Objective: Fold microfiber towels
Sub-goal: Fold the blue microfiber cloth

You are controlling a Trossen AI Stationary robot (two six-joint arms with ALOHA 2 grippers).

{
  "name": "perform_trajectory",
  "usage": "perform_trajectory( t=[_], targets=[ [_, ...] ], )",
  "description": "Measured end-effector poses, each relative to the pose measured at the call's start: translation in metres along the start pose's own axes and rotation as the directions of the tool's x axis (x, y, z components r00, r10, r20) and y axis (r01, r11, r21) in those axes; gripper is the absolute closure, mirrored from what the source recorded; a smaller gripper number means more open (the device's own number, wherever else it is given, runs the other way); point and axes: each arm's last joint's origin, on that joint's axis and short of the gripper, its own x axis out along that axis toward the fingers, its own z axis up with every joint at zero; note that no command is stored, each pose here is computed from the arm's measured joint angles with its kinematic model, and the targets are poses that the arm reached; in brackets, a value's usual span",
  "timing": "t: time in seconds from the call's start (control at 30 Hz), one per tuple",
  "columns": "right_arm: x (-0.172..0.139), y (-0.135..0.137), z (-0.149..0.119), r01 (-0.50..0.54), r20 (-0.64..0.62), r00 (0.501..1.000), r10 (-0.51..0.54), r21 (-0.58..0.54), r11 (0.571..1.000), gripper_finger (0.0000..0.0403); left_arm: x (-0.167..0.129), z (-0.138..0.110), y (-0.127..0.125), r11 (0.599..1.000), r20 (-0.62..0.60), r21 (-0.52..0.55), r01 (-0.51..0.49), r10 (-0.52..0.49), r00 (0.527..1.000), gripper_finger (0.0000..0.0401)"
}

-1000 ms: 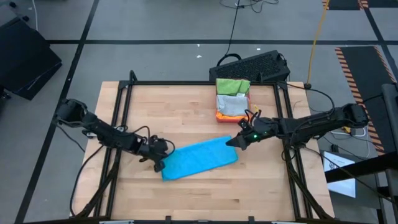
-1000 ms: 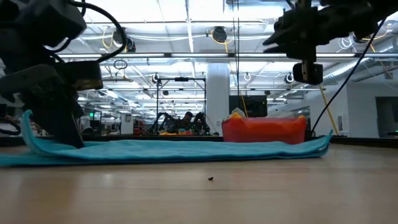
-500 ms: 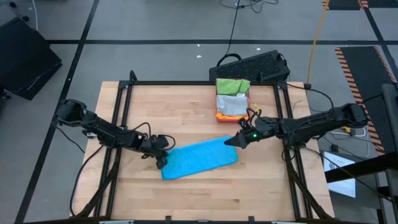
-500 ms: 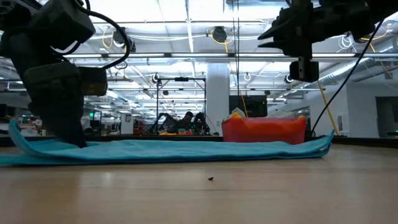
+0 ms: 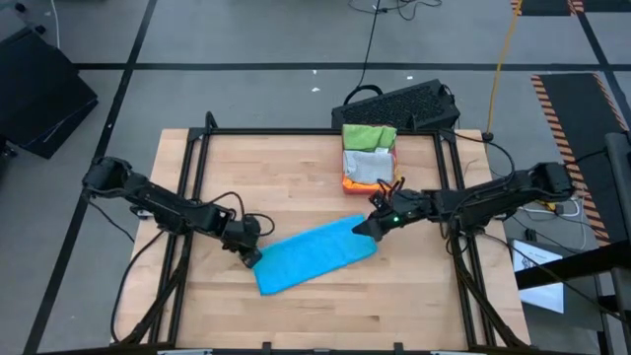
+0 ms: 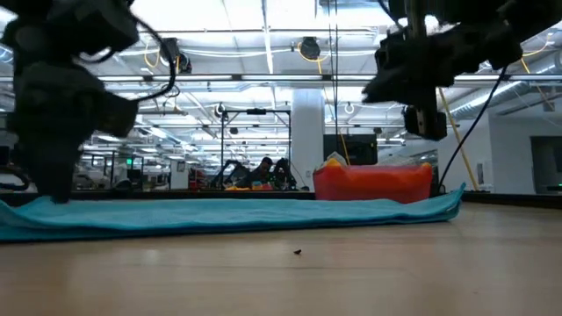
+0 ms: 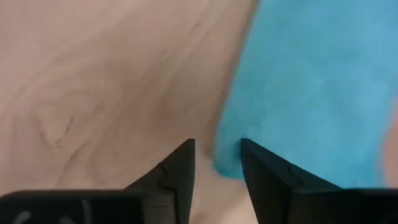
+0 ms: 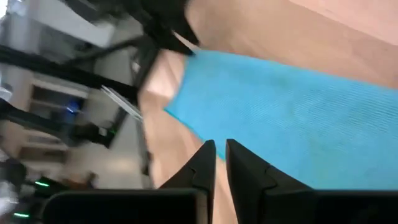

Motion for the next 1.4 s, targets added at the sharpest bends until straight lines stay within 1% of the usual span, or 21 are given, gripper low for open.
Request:
perform_trajectory(
  t=[0.1, 0.2, 0.27, 0.37, 0.43, 0.47, 0.53, 0.6, 0.67, 0.7, 0.73, 0.8, 0.9, 1.03, 1.13, 1.23, 1.3, 1.4],
  targets=[
    [0.011, -0.006, -0.004, 0.013, -0.104, 0.994, -0.022, -0.09, 0.996, 0.0394, -0.016, 0.008, -0.015, 0.999, 0.047, -0.042, 0.004, -0.002, 0.999, 0.0284],
    [0.023, -0.001, -0.004, 0.007, -0.19, 0.981, -0.046, -0.2, 0.98, 0.04, -0.022, 0.008, -0.021, 0.998, 0.051, -0.067, -0.009, 0.012, 0.999, 0.0298],
    [0.032, 0.006, 0.001, -0.004, -0.212, 0.976, -0.056, -0.276, 0.961, 0.04, -0.025, 0.009, -0.028, 0.995, 0.072, -0.093, 0.03, -0.024, 0.997, 0.0304],
    [0.046, 0.008, 0.004, 0.018, -0.259, 0.958, -0.123, -0.375, 0.927, 0.0402, -0.025, 0.008, -0.037, 0.985, 0.145, -0.143, 0.094, -0.073, 0.987, 0.0308],
    [0.055, 0.005, 0.005, 0.057, -0.291, 0.936, -0.197, -0.428, 0.902, 0.0402, -0.023, 0.007, -0.049, 0.977, 0.234, -0.13, 0.17, -0.136, 0.963, 0.0308],
    [0.059, 0.004, 0.005, 0.078, -0.302, 0.924, -0.234, -0.451, 0.889, 0.0402, -0.021, 0.008, -0.056, 0.971, 0.285, -0.116, 0.211, -0.171, 0.943, 0.0308],
    [0.068, 0.001, 0.005, 0.097, -0.33, 0.899, -0.287, -0.49, 0.866, 0.0402, -0.014, 0.006, -0.064, 0.97, 0.348, -0.079, 0.231, -0.191, 0.918, 0.0308],
    [0.074, -0.004, 0.003, 0.111, -0.359, 0.872, -0.332, -0.514, 0.85, 0.0402, -0.001, 0.007, -0.071, 0.97, 0.371, -0.047, 0.24, -0.206, 0.905, 0.0308],
    [0.081, -0.011, 0.0, 0.124, -0.38, 0.853, -0.358, -0.52, 0.845, 0.0402, 0.014, 0.003, -0.069, 0.981, 0.345, -0.049, 0.186, -0.159, 0.925, 0.0308],
    [0.083, -0.015, -0.002, 0.134, -0.39, 0.841, -0.374, -0.521, 0.843, 0.0402, 0.023, 0.002, -0.069, 0.983, 0.329, -0.055, 0.176, -0.149, 0.933, 0.0308],
    [0.084, -0.018, -0.004, 0.145, -0.403, 0.827, -0.391, -0.519, 0.842, 0.0402, 0.032, 0.001, -0.071, 0.982, 0.305, -0.061, 0.177, -0.151, 0.94, 0.0308],
    [0.086, -0.024, -0.007, 0.164, -0.422, 0.806, -0.415, -0.514, 0.842, 0.0402, 0.047, -0.004, -0.068, 0.988, 0.234, -0.065, 0.143, -0.125, 0.964, 0.0308],
    [0.085, -0.025, -0.013, 0.181, -0.45, 0.778, -0.438, -0.507, 0.843, 0.0402, 0.061, -0.006, -0.072, 0.984, 0.178, -0.066, 0.165, -0.151, 0.972, 0.0309],
    [0.086, -0.017, -0.029, 0.197, -0.483, 0.762, -0.431, -0.46, 0.866, 0.0403, 0.066, -0.004, -0.07, 0.99, 0.188, -0.025, 0.142, -0.135, 0.973, 0.0309],
    [0.09, -0.009, -0.047, 0.206, -0.497, 0.76, -0.419, -0.427, 0.88, 0.0403, 0.064, 0.002, -0.065, 0.996, 0.239, 0.029, 0.089, -0.093, 0.966, 0.0309],
    [0.096, -0.002, -0.064, 0.211, -0.511, 0.768, -0.385, -0.365, 0.907, 0.0403, 0.064, 0.011, -0.06, 0.997, 0.266, 0.069, 0.034, -0.051, 0.963, 0.0309],
    [0.096, 0.001, -0.07, 0.192, -0.532, 0.764, -0.365, -0.353, 0.916, 0.0403, 0.063, 0.017, -0.055, 0.996, 0.27, 0.085, 0.006, -0.029, 0.963, 0.0309],
    [0.095, 0.001, -0.072, 0.21, -0.543, 0.755, -0.368, -0.33, 0.92, 0.0403, 0.058, 0.028, -0.05, 0.994, 0.271, 0.111, -0.002, -0.029, 0.962, 0.0309]
  ],
)
